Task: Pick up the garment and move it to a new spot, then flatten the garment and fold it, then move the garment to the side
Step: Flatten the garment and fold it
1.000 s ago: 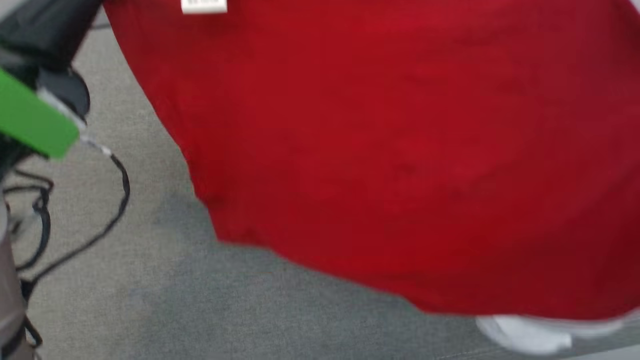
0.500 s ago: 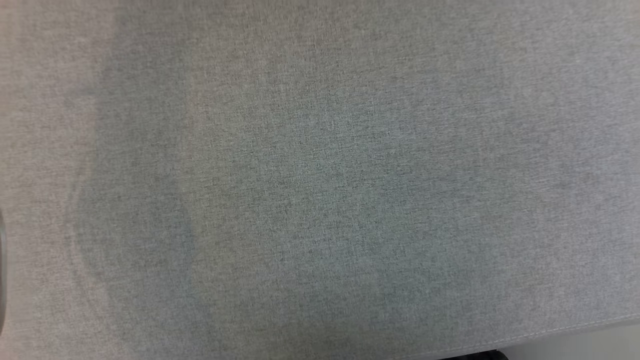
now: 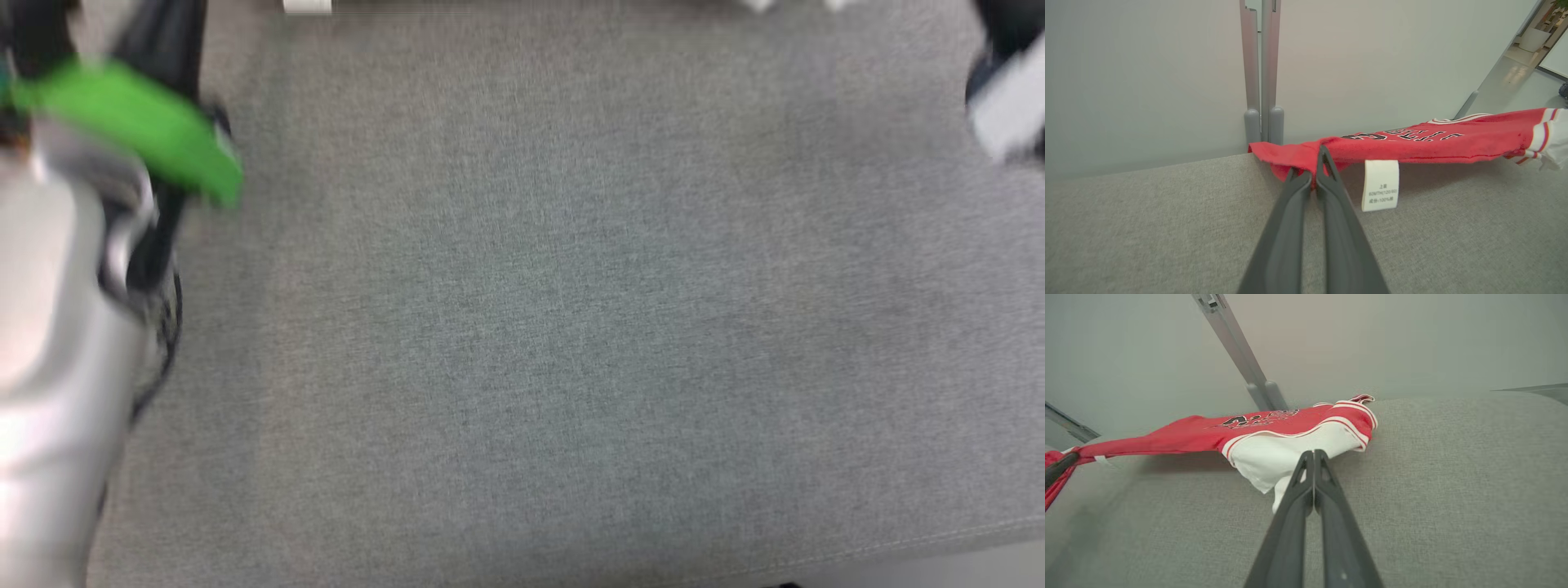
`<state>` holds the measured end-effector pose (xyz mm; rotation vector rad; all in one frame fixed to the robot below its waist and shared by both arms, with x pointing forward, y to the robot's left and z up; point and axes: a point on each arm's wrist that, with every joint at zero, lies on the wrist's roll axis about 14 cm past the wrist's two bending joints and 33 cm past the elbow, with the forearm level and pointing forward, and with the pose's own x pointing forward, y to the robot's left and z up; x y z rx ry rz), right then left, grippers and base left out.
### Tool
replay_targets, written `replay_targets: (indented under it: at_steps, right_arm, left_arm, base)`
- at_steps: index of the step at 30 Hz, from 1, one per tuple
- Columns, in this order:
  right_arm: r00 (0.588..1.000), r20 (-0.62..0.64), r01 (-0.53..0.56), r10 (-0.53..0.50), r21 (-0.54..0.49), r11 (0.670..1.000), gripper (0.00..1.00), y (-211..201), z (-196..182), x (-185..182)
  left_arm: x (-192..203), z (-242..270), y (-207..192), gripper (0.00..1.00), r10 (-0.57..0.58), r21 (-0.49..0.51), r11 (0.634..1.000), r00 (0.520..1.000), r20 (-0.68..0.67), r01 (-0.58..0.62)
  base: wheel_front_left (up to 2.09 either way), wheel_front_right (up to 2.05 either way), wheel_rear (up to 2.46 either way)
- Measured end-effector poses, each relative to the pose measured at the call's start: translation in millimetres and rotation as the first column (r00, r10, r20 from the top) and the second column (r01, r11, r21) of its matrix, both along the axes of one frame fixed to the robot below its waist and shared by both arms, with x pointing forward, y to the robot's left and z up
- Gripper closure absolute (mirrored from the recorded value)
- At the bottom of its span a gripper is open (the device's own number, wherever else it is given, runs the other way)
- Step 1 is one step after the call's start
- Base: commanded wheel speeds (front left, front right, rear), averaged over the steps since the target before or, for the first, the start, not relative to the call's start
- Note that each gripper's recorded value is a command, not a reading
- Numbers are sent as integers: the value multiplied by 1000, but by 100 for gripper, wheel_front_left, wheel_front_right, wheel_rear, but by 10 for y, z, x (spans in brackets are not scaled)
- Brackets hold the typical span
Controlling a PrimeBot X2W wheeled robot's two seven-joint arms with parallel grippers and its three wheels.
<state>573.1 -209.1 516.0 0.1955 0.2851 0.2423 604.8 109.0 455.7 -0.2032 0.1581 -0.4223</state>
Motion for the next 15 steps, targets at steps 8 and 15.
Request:
replay_targets:
  at_steps: [8, 15]
  right_arm:
    - [995, -55, 85, -81, 69, 994, 100, -273, 43, -1247]
    - [954, -242, 212, -176, 133, 968, 100, -281, -371, -2421]
  left_arm:
    - [-1307, -35, 29, 100, 5, -87, 996, 993, -117, -16]
    - [-2559, -170, -40, 100, 94, -167, 974, 947, -308, -151]
  base:
    - [0, 0, 0]
    - [0, 0, 0]
